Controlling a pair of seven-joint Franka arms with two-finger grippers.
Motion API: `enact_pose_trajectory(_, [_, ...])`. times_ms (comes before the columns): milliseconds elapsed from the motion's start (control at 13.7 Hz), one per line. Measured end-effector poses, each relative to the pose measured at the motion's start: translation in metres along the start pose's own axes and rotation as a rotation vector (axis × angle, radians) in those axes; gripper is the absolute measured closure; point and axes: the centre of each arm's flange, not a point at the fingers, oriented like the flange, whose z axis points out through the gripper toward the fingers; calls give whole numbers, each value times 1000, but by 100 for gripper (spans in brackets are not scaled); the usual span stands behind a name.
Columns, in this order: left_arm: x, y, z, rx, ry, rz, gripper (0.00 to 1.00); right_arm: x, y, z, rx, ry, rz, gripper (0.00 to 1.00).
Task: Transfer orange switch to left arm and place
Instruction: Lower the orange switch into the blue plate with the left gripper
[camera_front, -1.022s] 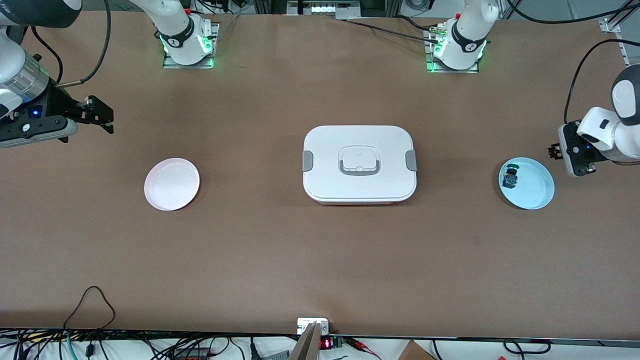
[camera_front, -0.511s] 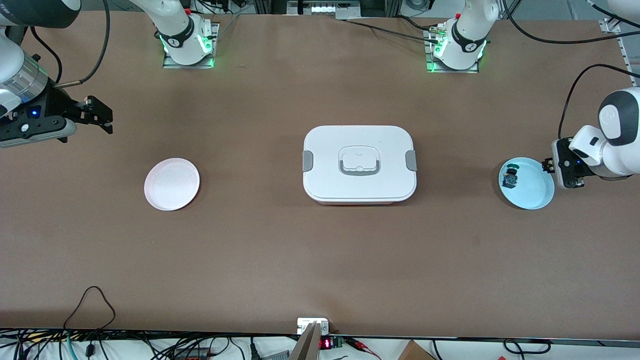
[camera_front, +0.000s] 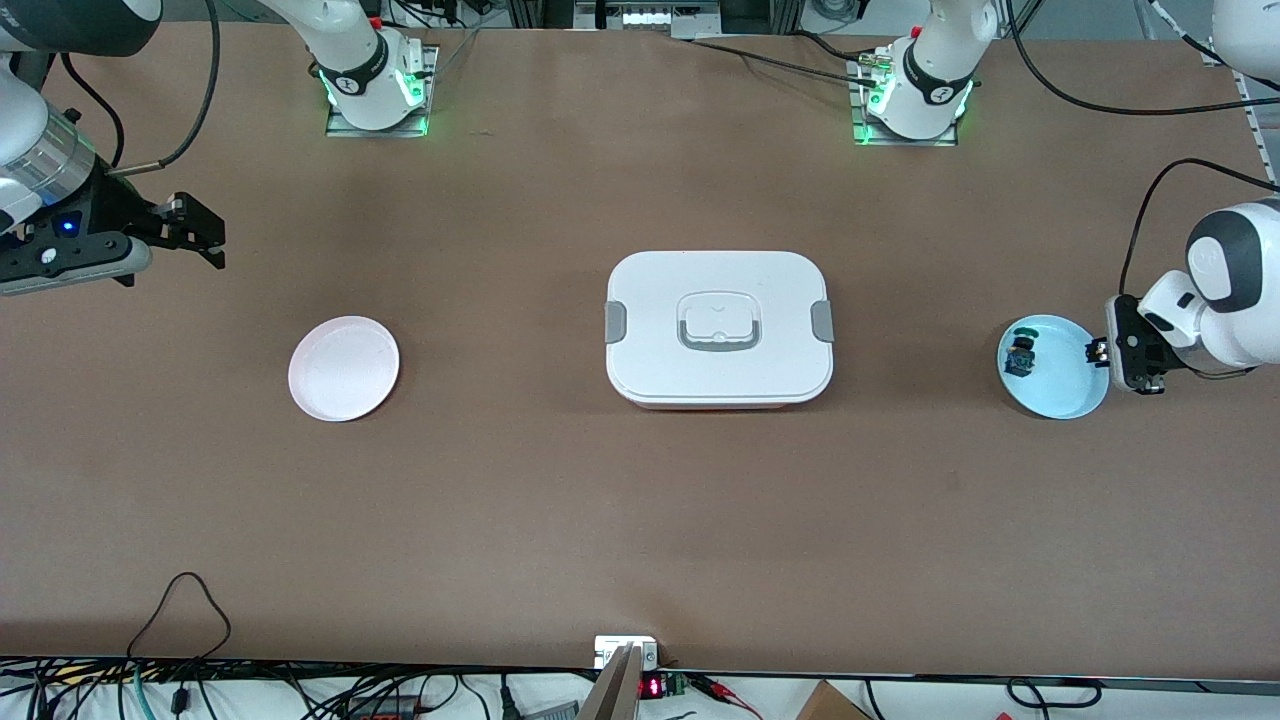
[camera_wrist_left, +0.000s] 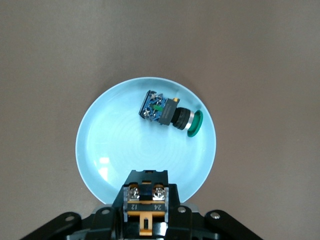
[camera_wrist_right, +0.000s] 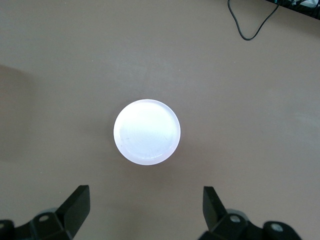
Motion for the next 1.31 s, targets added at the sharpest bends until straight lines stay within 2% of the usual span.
enact_pose_trajectory(292, [-15,-4,32,18,0,-7,67,3,-14,-1,1,2,-25,0])
enact_pose_trajectory(657, [-13,6,65,21,3,5,67,3,-18,-1,5,4,-31,0])
enact_pose_trajectory(876, [-7,11,77,37,3,16,67,3,-15,-1,22,6,-21,0])
enact_pose_trajectory(1314, [-9,20,90,21,10,11,67,3,-14,-1,26,9,-16,0])
